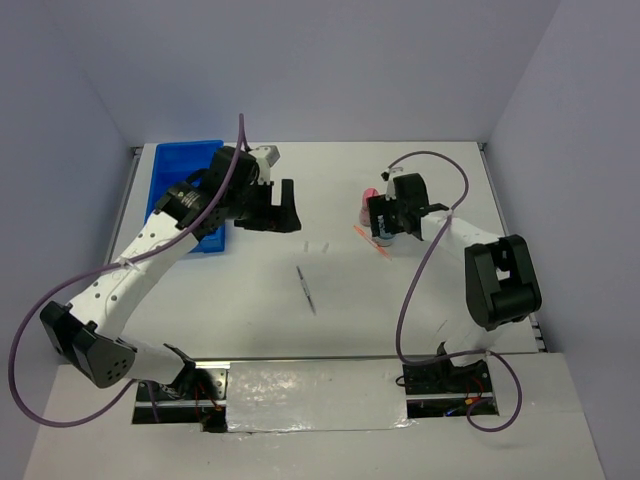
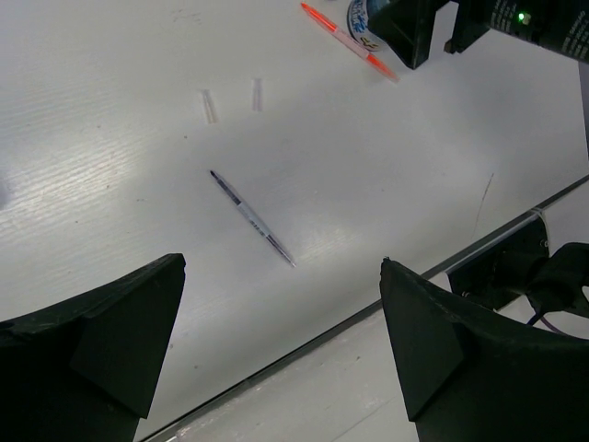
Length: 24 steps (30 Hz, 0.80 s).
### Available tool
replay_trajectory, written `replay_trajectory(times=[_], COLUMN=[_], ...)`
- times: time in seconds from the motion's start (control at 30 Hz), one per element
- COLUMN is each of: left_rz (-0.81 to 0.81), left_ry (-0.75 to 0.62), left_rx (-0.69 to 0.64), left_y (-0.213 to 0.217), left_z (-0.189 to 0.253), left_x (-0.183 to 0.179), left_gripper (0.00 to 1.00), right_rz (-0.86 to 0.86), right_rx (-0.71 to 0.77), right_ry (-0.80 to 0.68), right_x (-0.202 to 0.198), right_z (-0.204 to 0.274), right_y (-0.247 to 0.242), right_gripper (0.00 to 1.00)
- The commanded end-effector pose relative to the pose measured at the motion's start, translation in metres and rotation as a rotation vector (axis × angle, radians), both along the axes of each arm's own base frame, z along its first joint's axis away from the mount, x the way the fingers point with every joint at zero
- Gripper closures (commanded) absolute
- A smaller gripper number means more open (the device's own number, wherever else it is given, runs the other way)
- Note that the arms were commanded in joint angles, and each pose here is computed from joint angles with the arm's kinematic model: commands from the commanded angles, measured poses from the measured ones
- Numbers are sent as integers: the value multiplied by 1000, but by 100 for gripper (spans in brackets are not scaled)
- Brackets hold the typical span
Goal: Sort the stationery into containers
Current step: Pick up the stationery from the center of the board.
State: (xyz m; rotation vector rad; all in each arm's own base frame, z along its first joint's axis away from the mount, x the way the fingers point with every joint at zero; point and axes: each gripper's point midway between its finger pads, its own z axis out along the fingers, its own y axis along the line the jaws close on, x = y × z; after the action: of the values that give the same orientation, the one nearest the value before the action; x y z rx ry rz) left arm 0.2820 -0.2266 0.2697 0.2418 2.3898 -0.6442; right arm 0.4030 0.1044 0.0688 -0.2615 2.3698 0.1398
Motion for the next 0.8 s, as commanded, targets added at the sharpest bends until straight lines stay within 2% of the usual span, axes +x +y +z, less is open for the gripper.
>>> replay_trajectory(times=[0.0, 0.27, 0.47, 0.53, 0.6, 0.63, 0.67, 0.77], left_rz=[-7, -12, -18, -16, -16, -15, -14, -12], left_ry=[-40, -26, -28, -24, -31, -28, -30, -34], left_rx=[-19, -35, -29, -27, -25, -24, -24, -22], left_y=[7, 6, 9, 10, 11, 12, 13, 15], left_z=[9, 3, 4, 3, 4, 3, 4, 5], left_x=[-1, -1, -4, -4, -5, -6, -6, -7], left_gripper=[1, 1, 1, 1, 1, 1, 1, 1], right_rz=[17, 36, 42, 48, 54, 52, 56, 43], right_rx=[-10, -14, -29, -26, -25, -24, -23, -25], right_ry=[-19, 3, 12, 16, 18, 20, 18, 13], right_x=[-12, -13, -8, -8, -10, -10, -11, -14], right_z=[9, -1, -3, -4, -5, -5, -4, -3], right_y=[2, 3, 3, 4, 5, 4, 5, 2], right_gripper=[8, 8, 11, 17, 26, 32, 44, 59])
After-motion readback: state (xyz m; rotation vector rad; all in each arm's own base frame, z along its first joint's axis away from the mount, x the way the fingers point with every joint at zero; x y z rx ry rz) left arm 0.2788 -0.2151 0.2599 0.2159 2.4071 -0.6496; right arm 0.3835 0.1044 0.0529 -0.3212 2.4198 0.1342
